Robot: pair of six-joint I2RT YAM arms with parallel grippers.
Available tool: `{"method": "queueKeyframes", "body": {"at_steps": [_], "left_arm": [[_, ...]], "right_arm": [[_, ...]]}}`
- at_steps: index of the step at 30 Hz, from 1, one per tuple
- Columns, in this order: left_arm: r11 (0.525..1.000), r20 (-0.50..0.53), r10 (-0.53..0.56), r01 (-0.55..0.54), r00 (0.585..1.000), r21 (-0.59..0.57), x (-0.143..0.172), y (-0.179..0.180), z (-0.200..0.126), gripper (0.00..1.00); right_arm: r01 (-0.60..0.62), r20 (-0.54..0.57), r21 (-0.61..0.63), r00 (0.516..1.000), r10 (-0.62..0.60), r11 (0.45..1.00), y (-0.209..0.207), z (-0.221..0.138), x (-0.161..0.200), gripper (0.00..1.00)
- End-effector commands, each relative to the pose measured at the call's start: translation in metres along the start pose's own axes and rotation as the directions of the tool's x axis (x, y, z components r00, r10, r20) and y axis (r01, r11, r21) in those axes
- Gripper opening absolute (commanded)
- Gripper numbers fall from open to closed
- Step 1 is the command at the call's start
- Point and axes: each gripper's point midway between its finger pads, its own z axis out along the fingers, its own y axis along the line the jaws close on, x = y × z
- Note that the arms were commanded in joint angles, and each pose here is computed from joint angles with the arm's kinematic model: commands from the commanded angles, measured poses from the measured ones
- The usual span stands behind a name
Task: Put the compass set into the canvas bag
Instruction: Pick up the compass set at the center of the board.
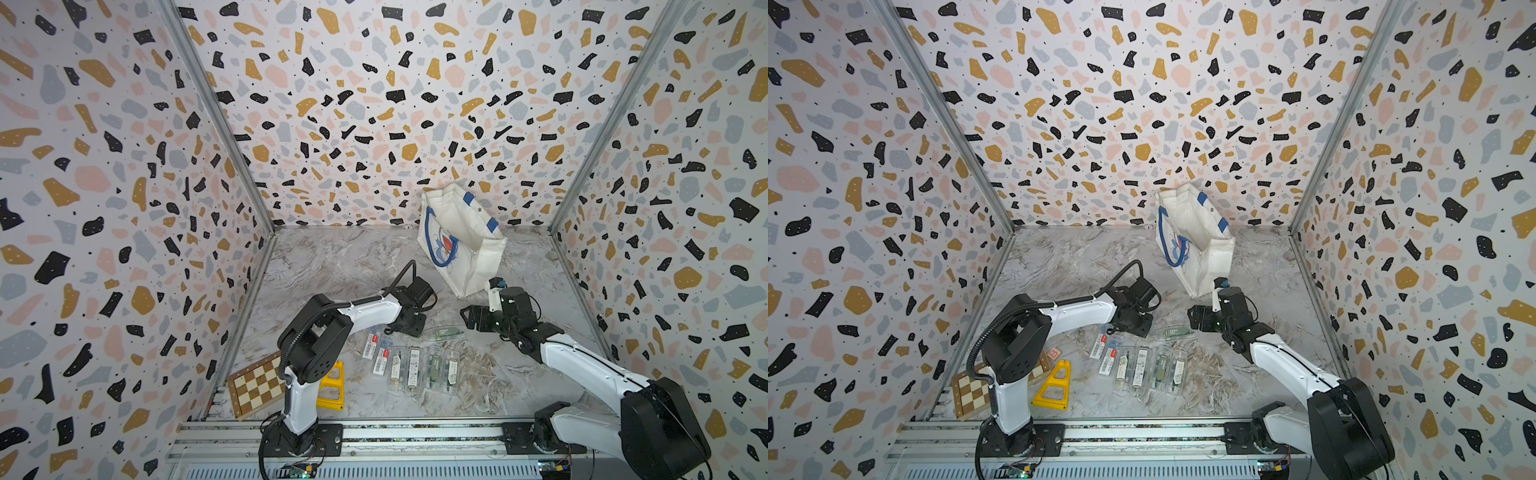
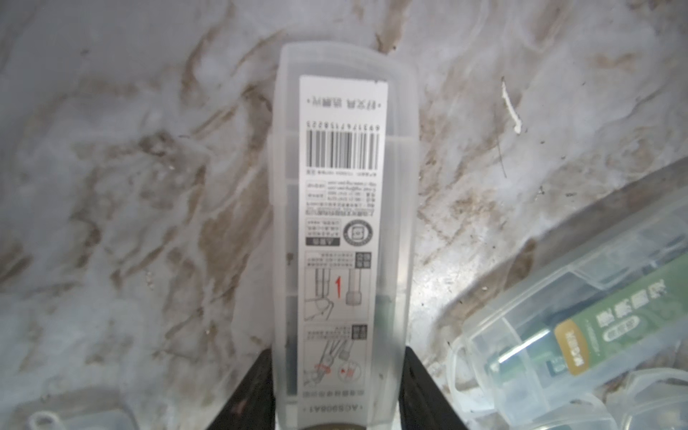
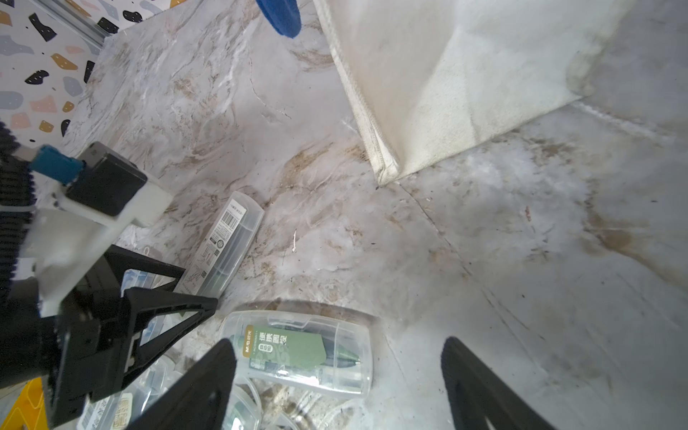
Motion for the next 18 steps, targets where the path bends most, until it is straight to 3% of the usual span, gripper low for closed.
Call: {"method": "queueKeyframes", "body": {"at_steps": [1,9,14,18], "left_arm": [[1.000,0.028,0.017,-0.017,0.999,-0.016,-0.002,0.002,-0.004,0.38],[0.982,0.255,0.101,-0.138,0.962,0.132,-0.018,-0.020,-0.052,0.18],[0.946,0.403,0.183,-0.272,0.897,0.176,-0.022,-0.032,-0.084,0.16],[0.920,0.455,0.248,-0.355,0.855,0.166,-0.018,-0.036,-0.100,0.14]], "right_arm": [[0.000,0.019,-0.039,1.000,0.001,0.999,0.013,-0.004,-0.017,0.87],[0.010,0.000,-0.200,1.000,-0.010,0.980,0.049,-0.009,-0.031,0.87],[0.012,-0.033,-0.398,0.999,-0.027,0.917,0.088,-0.016,-0.037,0.87],[0.028,-0.071,-0.487,0.995,-0.072,0.873,0.113,-0.016,-0.038,0.86]]}}
